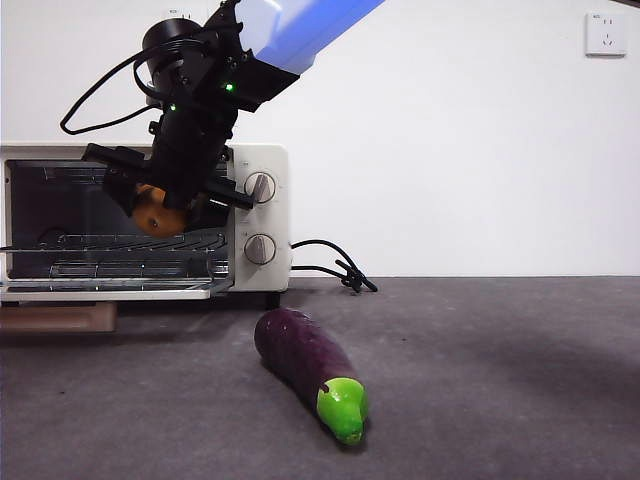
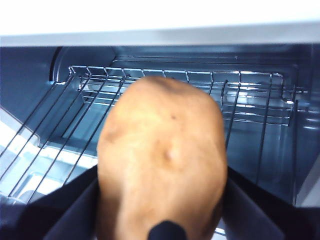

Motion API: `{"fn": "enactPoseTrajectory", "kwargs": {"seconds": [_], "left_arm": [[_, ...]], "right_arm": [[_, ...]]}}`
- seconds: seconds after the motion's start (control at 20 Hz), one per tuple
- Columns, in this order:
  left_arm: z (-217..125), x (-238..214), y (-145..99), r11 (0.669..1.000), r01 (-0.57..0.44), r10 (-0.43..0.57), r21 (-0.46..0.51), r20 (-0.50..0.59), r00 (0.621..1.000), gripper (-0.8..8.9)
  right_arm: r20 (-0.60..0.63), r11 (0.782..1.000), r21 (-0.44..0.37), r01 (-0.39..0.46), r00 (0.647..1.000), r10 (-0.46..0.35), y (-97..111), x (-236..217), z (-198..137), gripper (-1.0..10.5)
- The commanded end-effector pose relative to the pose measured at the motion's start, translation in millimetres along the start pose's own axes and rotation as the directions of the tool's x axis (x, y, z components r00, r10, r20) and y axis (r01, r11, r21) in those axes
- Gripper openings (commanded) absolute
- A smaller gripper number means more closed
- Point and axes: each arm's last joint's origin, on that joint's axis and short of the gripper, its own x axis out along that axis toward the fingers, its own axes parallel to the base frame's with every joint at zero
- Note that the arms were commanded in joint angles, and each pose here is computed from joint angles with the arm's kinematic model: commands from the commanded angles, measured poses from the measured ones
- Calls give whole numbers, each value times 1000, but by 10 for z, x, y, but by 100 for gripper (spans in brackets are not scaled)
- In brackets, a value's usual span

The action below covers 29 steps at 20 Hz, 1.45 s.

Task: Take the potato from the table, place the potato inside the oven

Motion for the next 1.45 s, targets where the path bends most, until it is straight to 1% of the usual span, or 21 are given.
{"fn": "enactPoseTrajectory", "kwargs": {"seconds": [0.05,0.2,0.35,0.4,0.45,0.5,0.7,0.75,0.8,0.95,1.0,1.1,1.25,1.3,1.35,1.45], "left_arm": [[0,-1,-1,1000,-1,1,-4,5,1000,-4],[0,-1,-1,1000,-1,1,-5,5,1000,-5],[0,-1,-1,1000,-1,1,-4,5,1000,-4],[0,-1,-1,1000,-1,1,-5,5,1000,-4],[0,-1,-1,1000,-1,1,-4,5,1000,-4],[0,-1,-1,1000,-1,1,-5,5,1000,-5],[0,-1,-6,1000,6,-6,0,5,1000,-4],[0,-1,-6,1000,7,-7,1,5,1000,-4],[0,-1,-6,1000,7,-7,1,5,1000,-4],[0,-1,-6,1000,7,-7,1,5,1000,-5],[0,-1,-6,1000,6,-6,1,5,1000,-5],[0,-1,-6,1000,6,-6,2,5,1000,-5],[0,-1,-6,1000,6,-6,1,5,1000,-4],[1,0,-5,1000,6,-6,1,4,1000,-4],[5,7,-4,1000,6,-6,1,2,1000,-5],[19,20,-2,1000,6,-6,11,4,1000,-4]], "right_arm": [[-10,1000,-11,11,1000,-11,-18,76,-94,324],[-2,999,-11,31,1000,-31,-24,76,-92,325],[-4,999,-11,31,1000,-31,-24,76,-93,327],[-4,999,-9,31,1000,-31,-24,76,-93,376],[-3,1000,-6,31,1000,-31,-24,76,-93,456],[-4,999,-6,31,1000,-31,-24,76,-93,511],[-10,1000,-6,19,1000,-19,-17,72,-91,514],[-26,1000,-8,-1,1000,1,0,39,-51,513],[-39,1000,-7,0,999,0,15,-6,13,513],[-110,1000,-5,29,993,-30,63,-180,205,513],[-129,999,-11,50,990,-51,100,-255,257,513],[-159,997,-33,74,984,-78,171,-419,371,505],[-234,994,-74,82,967,-97,267,-694,490,504],[-267,991,-105,84,957,-109,291,-803,519,503],[-305,985,-161,70,945,-117,326,-920,535,499],[-381,961,-274,41,913,-148,376,-1185,561,485]]}}
